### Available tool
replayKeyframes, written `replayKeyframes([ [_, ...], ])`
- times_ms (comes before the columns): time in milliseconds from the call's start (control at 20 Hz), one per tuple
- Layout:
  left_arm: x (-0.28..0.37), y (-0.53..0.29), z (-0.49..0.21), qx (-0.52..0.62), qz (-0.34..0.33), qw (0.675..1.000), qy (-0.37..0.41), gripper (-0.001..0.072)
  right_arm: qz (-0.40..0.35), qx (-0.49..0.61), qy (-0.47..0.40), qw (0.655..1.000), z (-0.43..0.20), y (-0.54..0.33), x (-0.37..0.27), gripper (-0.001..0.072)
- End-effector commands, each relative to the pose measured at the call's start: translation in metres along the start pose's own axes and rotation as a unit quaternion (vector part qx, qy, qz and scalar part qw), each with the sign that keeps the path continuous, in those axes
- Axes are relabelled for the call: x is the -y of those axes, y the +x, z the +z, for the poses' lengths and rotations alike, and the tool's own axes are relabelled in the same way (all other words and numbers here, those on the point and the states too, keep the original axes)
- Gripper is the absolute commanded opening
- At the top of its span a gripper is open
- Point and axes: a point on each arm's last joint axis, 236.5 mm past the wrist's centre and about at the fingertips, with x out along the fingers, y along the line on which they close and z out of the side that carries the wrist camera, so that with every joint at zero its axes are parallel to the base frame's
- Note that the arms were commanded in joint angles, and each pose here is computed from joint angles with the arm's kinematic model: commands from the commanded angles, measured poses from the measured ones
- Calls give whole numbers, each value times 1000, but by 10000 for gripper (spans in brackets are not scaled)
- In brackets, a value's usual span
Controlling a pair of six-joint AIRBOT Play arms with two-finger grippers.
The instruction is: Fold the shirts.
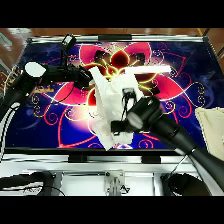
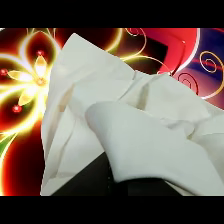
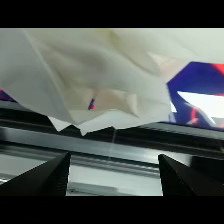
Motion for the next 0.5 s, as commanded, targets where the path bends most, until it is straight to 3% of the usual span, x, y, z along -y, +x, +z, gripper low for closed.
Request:
replayKeyframes([
  [0, -9, -4, 0, 1, 8, 1000, -3, 65, 33, 41, 11, 999, -19, 30, -42, 653],
  [250, -11, -5, 0, 1, 9, 1000, -5, 65, -17, 62, -36, 997, -24, 71, -56, 653],
  [450, -15, -8, -3, -1, 10, 999, -31, 65, -61, 71, -15, 996, 3, 97, -30, 653],
])
